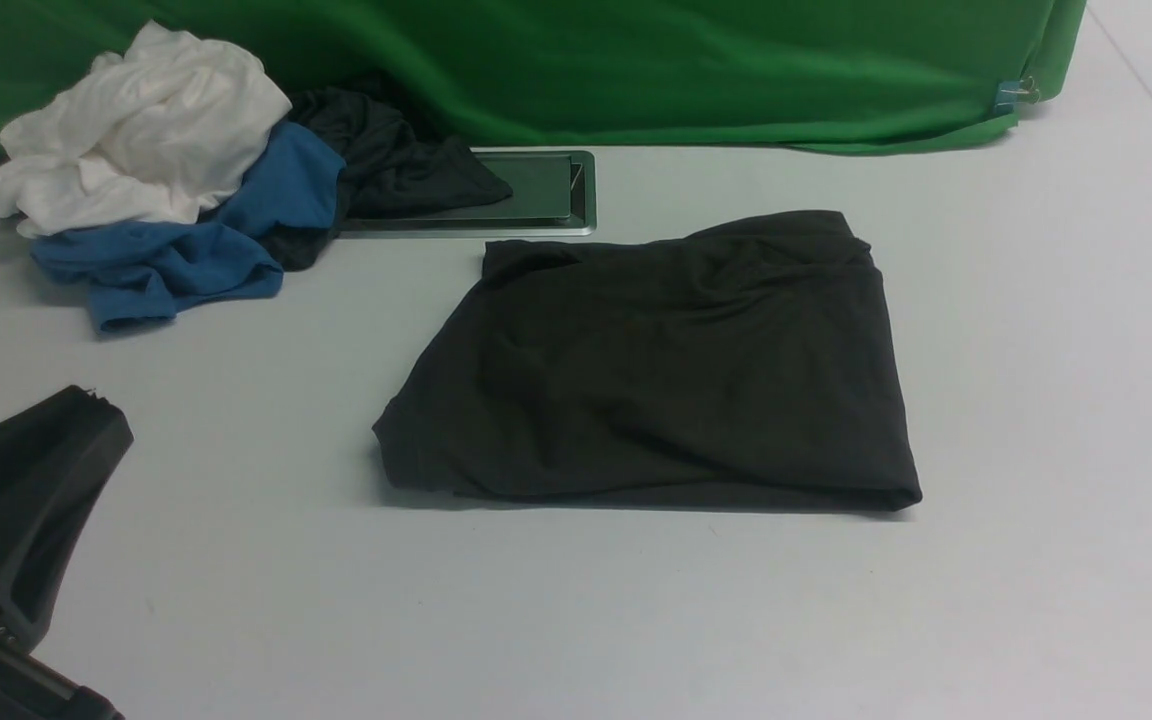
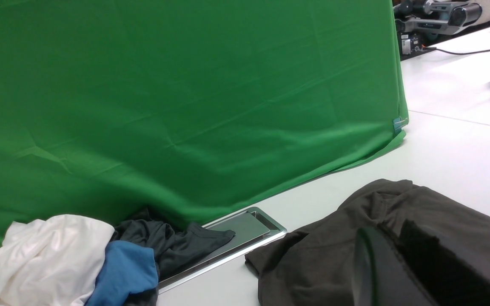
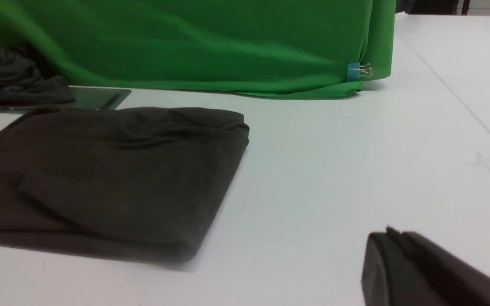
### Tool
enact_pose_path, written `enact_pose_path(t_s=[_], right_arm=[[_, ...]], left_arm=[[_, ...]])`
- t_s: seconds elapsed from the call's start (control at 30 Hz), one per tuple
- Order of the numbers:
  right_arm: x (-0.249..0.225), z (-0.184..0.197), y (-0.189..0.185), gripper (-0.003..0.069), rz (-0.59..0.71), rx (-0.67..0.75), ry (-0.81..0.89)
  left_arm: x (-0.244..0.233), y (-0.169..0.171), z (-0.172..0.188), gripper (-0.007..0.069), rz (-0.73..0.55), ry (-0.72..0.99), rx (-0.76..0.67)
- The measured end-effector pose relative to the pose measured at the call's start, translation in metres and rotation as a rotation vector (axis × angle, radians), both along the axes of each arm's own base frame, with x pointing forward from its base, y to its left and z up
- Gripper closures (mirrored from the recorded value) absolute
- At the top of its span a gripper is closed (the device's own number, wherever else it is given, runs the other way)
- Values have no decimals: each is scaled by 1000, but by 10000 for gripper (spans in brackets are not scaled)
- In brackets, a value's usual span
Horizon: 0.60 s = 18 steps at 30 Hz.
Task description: Fold a long-sleeved shirt on a white desktop.
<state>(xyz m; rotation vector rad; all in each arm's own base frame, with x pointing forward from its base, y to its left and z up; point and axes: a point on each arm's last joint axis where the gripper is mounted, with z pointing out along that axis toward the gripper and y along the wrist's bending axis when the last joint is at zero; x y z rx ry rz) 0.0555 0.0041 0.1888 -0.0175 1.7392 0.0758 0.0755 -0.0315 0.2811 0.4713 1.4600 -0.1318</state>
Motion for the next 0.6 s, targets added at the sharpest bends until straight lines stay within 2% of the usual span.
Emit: enact_pose_path(t_s=[0.6], right_arm=[[0, 0, 0, 581, 0, 1, -2]], left_arm=[[0, 0, 0, 541, 0, 0, 0]])
